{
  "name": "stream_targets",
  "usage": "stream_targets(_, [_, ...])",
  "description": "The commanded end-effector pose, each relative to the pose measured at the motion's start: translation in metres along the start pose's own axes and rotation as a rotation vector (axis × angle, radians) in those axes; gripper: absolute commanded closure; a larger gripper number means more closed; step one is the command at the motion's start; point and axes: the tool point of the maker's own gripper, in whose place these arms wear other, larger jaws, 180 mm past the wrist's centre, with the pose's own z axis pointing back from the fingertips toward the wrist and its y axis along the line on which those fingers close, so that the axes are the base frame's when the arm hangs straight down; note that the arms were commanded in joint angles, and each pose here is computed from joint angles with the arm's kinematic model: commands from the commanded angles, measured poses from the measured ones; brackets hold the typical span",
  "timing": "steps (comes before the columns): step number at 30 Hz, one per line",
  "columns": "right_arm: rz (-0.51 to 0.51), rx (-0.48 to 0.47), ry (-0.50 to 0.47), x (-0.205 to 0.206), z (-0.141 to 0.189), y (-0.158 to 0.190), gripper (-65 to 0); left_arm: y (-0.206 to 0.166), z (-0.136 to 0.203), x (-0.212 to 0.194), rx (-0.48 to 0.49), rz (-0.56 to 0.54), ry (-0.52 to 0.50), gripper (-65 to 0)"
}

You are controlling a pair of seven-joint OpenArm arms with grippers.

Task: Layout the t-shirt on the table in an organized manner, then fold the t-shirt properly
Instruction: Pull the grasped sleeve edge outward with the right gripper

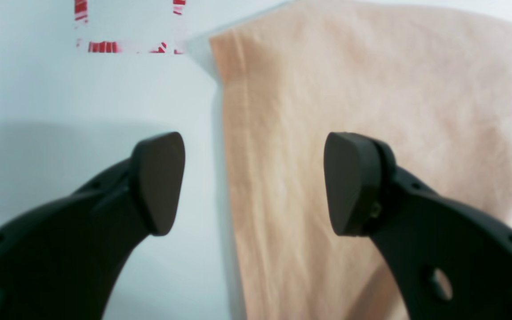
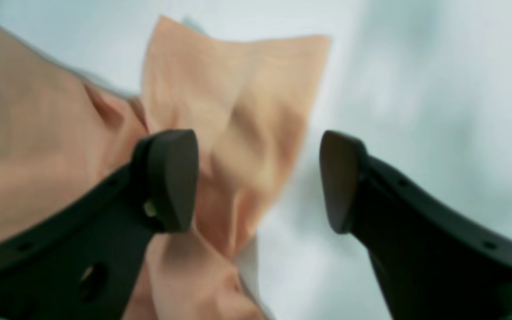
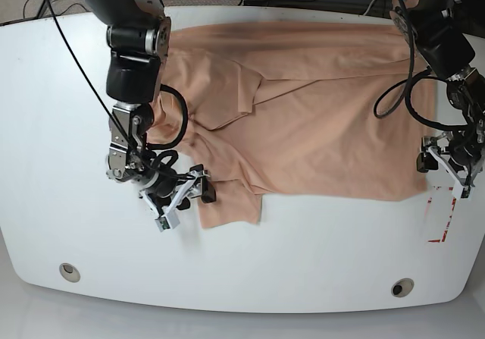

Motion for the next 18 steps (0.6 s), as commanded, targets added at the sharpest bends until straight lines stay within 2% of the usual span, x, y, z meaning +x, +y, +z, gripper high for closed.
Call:
stream_targets(1, [-0.027,0.032,-0.062,0.023,-0.009,0.001,-38.4,0.008,0.01,0.021,0.02,-0.014,-0.061,-45.8])
stream_targets(6, [-0.095,0.059,-0.072,0.01,-0.023,0.004,-36.0,0.008,0.01,0.021,0.02,-0.014,-0.061,-45.8])
stream_targets(11, [-0.132,0.067,-0.084,0.001,-0.028,0.005,-30.0,0.008,0.01,0.021,0.02,-0.014,-0.061,-45.8])
stream_targets(18, [-0.132,0.067,-0.091,0.001,-0.029,0.005,-7.5,0.009,0.01,0.021,0.021,-0.015,-0.061,-45.8])
